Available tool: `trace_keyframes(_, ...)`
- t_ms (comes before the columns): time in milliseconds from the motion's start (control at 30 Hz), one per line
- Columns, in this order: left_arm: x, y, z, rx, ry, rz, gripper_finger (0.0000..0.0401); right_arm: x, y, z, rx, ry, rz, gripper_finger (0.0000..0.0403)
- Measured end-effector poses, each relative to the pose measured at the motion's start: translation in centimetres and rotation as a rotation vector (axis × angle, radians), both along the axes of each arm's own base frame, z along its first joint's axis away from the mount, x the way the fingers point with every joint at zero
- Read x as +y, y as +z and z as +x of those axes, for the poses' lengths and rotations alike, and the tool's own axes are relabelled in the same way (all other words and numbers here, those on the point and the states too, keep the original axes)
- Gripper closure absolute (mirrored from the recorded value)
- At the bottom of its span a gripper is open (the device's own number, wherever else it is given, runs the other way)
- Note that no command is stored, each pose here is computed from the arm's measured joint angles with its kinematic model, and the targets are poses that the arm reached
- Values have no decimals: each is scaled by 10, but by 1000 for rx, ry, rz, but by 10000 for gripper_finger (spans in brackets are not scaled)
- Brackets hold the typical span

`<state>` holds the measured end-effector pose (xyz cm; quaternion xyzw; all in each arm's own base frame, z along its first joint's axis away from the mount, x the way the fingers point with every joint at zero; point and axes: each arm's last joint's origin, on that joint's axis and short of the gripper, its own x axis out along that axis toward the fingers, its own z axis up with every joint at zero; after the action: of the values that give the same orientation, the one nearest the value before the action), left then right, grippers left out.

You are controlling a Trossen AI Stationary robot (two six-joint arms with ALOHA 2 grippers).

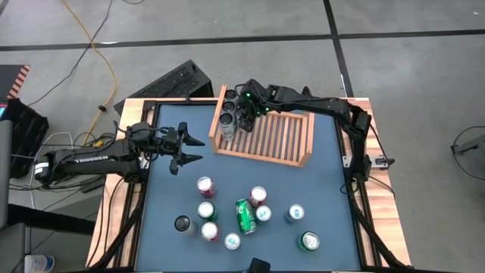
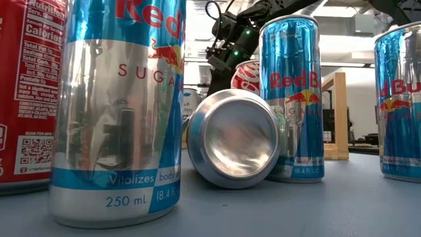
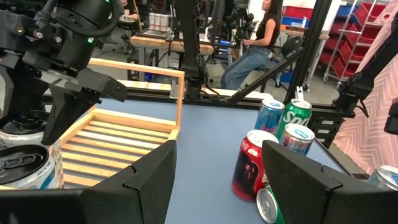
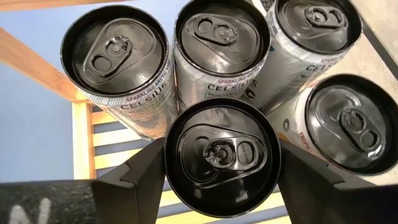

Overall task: Place canned beverage on shelf
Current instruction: Put the white yellow soda can on the shelf aligned with the other white yellow soda can

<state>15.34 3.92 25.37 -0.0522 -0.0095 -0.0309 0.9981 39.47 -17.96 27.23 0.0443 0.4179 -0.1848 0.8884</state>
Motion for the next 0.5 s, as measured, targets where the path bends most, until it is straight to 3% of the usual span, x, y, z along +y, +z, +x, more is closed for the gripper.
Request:
trace_keyframes(167,0,0,0,0,0,0,177,2,1,1,-12,6,-6,115)
trace_keyframes(500,0,0,0,0,2,0,177,2,5,1,-15,17,-27,111)
